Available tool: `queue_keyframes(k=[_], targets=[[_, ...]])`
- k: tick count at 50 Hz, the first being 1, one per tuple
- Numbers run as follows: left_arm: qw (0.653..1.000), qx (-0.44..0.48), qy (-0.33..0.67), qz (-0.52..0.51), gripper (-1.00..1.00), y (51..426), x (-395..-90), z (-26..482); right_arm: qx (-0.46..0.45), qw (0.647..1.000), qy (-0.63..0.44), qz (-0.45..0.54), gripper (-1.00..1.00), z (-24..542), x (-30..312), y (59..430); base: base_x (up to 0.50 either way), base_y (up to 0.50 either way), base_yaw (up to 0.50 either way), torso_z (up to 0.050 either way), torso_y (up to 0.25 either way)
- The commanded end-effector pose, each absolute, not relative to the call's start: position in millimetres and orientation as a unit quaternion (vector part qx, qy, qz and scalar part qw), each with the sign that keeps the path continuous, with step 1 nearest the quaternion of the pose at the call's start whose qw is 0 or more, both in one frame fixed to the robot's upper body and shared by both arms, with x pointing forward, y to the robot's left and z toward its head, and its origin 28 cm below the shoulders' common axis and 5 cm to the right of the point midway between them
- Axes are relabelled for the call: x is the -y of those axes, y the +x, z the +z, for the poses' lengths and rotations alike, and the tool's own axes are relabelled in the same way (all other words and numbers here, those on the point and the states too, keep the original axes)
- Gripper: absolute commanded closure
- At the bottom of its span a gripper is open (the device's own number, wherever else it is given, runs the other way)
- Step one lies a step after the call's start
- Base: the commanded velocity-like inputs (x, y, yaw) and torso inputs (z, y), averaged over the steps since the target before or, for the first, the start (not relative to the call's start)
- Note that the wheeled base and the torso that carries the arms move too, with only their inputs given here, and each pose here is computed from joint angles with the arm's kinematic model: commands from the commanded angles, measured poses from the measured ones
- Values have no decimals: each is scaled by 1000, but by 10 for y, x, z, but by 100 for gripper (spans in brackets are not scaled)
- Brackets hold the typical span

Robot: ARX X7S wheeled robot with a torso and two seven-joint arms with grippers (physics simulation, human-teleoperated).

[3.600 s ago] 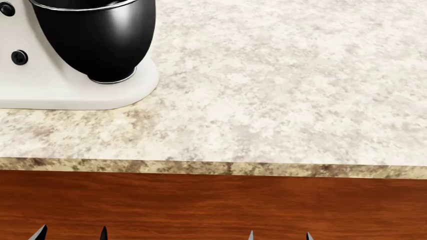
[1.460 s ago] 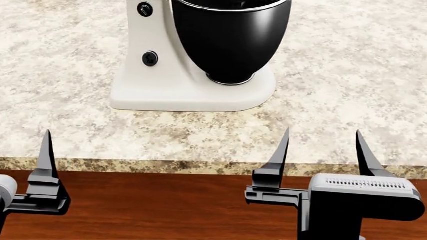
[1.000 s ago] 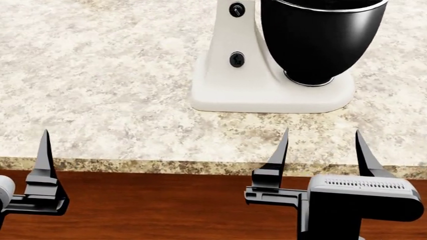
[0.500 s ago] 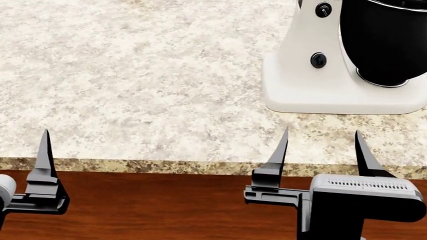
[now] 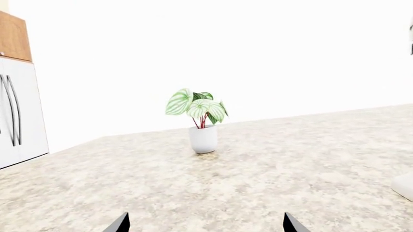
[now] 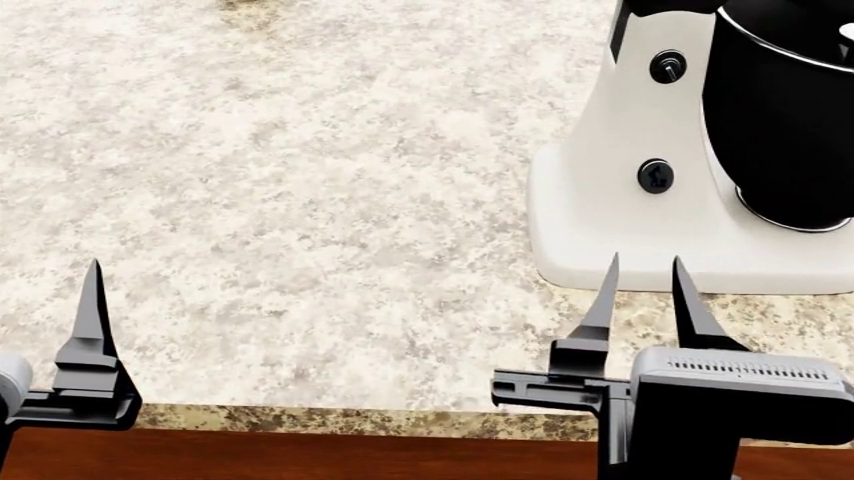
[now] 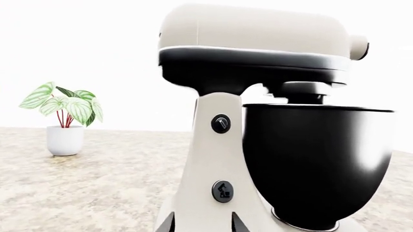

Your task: Open the stand mixer head.

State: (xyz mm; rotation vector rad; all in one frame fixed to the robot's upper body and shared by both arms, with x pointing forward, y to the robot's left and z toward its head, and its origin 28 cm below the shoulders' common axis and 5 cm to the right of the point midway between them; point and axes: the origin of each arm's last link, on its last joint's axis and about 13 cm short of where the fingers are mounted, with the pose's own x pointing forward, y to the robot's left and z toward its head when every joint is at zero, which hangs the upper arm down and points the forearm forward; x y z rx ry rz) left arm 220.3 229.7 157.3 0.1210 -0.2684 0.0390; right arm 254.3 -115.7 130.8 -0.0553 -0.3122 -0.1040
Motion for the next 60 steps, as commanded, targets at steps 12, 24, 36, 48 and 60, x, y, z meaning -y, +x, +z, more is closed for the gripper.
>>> queue_keyframes(k=[12,24,36,48,60], targets=[[989,133,57,21,-100,2215,-2294,1562,172,982,-44,-56,100,1408,1160,2636,0,0,0,0,0],[989,135,56,21,-100,2189,-2302,1559,182,979,-55,-71,100,1487,1177,2805,0,0,0,0,0],[989,135,55,23,-100,2169,-2316,1559,184,978,-64,-74,100,1498,1160,2924,0,0,0,0,0],[989,134,54,22,-100,2194,-2313,1547,182,978,-66,-81,100,1499,1142,3056,0,0,0,0,0],[989,134,53,23,-100,2189,-2308,1532,183,976,-71,-94,100,1492,1170,3148,0,0,0,0,0]])
